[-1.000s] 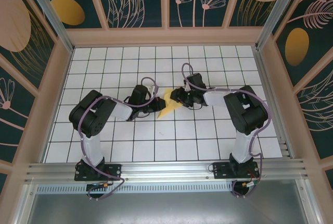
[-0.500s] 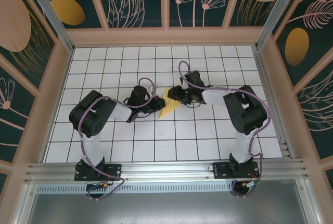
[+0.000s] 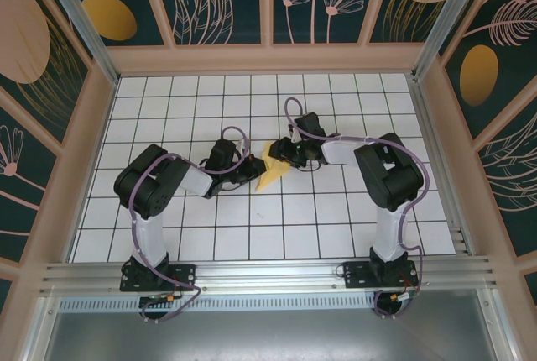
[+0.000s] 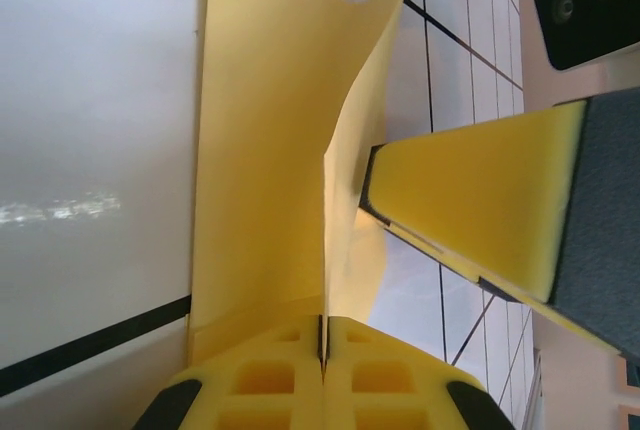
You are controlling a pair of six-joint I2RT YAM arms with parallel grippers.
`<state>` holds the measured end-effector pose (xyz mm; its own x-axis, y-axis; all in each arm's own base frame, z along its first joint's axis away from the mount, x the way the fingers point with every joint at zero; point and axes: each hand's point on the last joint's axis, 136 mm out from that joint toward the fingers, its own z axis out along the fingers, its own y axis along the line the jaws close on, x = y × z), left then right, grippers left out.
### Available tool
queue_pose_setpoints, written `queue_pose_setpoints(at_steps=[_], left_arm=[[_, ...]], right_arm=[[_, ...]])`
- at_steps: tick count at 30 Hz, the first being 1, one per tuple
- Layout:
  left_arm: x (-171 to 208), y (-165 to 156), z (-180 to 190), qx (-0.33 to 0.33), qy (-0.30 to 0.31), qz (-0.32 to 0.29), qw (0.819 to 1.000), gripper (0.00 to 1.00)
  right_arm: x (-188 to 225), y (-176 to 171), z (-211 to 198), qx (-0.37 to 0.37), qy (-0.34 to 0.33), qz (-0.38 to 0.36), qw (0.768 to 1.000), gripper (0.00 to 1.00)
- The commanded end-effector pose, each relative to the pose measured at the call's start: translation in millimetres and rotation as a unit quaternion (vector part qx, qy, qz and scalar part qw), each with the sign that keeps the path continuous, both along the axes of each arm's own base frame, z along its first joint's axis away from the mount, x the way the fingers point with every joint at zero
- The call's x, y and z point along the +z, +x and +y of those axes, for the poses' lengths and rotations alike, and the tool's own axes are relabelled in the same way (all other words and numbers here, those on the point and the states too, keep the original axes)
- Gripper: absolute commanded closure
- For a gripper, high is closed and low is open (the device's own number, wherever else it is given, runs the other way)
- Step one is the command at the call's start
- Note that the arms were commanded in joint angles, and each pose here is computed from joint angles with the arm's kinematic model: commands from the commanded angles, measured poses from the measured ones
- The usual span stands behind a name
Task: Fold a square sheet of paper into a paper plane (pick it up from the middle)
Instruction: Fourth fold the wing at the center of the table.
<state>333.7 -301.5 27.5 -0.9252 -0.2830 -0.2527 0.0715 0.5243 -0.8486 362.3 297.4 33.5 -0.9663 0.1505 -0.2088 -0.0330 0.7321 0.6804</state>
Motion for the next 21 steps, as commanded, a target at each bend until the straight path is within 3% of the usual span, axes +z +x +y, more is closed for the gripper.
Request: queue_pose_setpoints(at_steps=[1, 21], left_arm=[[-4, -1, 1, 0.001, -0.012, 0.009, 1.000, 0.96], [1, -2, 1, -0.003, -0.018, 0.008, 1.000, 0.82]], right_arm=[[-11, 0, -1, 0.002, -0.026, 0.004, 1.000, 0.52], [-51, -13, -22, -0.032, -0.146, 0.044, 0.988, 0.53]])
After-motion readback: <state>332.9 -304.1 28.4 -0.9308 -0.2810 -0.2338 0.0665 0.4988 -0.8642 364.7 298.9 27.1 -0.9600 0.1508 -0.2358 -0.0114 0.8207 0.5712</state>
